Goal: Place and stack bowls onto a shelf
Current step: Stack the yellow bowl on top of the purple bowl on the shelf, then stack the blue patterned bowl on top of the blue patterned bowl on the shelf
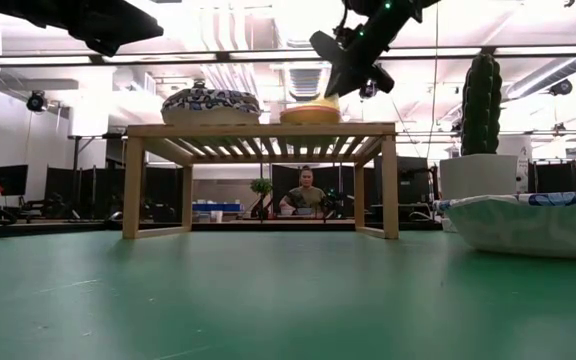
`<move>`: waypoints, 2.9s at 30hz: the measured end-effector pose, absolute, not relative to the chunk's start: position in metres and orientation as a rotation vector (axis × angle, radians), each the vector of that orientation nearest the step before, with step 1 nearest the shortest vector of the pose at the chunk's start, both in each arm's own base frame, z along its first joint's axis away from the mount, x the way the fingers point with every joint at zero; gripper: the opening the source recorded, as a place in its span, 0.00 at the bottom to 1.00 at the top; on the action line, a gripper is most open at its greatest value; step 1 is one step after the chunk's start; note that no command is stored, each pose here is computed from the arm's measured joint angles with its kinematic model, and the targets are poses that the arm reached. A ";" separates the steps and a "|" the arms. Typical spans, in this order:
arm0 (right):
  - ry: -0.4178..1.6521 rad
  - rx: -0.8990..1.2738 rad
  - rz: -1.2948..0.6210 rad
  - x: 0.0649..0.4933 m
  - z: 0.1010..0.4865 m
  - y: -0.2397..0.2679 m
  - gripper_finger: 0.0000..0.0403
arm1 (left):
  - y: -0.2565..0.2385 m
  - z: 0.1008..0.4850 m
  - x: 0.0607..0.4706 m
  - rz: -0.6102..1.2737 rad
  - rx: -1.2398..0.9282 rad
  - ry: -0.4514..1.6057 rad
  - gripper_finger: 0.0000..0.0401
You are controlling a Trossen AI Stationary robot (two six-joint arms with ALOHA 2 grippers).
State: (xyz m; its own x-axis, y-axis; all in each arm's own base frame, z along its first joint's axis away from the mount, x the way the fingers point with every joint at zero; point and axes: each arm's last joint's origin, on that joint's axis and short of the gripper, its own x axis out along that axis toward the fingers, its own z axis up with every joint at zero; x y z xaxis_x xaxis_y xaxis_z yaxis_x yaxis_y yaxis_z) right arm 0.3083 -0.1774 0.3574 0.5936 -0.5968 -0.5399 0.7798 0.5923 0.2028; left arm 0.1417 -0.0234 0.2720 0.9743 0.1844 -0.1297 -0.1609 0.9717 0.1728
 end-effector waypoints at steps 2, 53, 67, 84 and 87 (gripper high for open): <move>0.443 0.445 -0.844 0.308 0.358 -0.178 0.17 | -0.023 0.272 0.142 0.175 0.162 0.146 0.27; 0.662 0.234 -0.591 0.323 0.341 0.003 0.03 | -0.023 0.272 0.142 0.180 0.160 0.146 0.27; 0.857 0.524 -0.693 0.330 0.294 0.045 0.06 | -0.023 0.271 0.143 0.180 0.162 0.151 0.27; 1.183 0.825 -0.936 0.328 0.254 0.048 0.50 | -0.024 0.268 0.146 0.179 0.179 0.174 0.27; 1.245 0.855 -0.980 0.330 0.239 0.060 0.50 | -0.025 0.267 0.148 0.177 0.190 0.183 0.27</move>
